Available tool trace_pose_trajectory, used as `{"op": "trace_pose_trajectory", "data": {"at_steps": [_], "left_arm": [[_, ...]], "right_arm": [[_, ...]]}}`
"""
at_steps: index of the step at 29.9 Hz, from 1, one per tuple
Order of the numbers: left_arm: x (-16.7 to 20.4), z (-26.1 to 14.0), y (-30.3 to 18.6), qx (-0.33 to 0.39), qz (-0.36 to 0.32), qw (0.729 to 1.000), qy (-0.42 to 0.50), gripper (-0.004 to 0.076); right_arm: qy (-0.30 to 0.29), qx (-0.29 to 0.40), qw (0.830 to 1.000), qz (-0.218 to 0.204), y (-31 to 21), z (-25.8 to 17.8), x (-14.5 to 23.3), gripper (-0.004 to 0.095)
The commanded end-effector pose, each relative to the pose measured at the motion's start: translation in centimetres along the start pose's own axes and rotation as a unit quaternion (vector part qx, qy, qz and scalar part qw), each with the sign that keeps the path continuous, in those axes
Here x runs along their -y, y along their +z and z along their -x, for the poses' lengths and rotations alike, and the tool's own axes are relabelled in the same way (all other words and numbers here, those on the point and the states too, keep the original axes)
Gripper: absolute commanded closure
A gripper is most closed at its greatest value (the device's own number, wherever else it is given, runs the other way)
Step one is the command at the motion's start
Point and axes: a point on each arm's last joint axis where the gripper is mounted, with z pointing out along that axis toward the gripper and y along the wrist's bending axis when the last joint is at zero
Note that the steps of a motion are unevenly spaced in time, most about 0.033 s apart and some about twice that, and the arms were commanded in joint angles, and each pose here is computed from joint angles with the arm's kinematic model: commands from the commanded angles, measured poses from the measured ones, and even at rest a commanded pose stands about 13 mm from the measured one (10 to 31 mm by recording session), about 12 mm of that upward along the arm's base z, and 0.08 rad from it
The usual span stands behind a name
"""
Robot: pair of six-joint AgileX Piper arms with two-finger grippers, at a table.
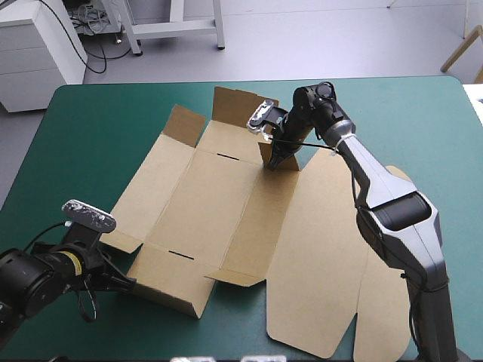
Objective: Fold the box
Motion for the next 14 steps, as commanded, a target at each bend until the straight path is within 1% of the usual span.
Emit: {"op": "trace_pose_trajectory", "data": {"at_steps": [1,3,6,11,14], "left_arm": [[-0.06,0.84,-0.90,0.034,-0.002,0.999,-0.003,0.0734],[-0.08,0.85,-0.90,0.034,-0.001,0.999,-0.003,0.0734],[-0.10,0.85,-0.90,0.034,0.000,0.999,-0.002,0.0734],[-0.13,0.87,-0.90,0.035,0.002,0.999,-0.002,0.0734],[-0.13,0.87,-0.90,0.035,0.002,0.999,-0.002,0.0734]], "right_arm": [[-0.011,0.059,0.997,-0.056,-4.11,1.16,0.46,0.0926],[-0.026,0.063,0.996,-0.061,-4.22,1.28,0.54,0.0927],[-0.073,0.063,0.993,-0.063,-4.22,1.34,0.49,0.0927],[-0.107,0.076,0.990,-0.051,-4.23,1.59,0.20,0.0927],[-0.144,0.087,0.985,-0.042,-4.24,1.84,-0.09,0.0928]]}}
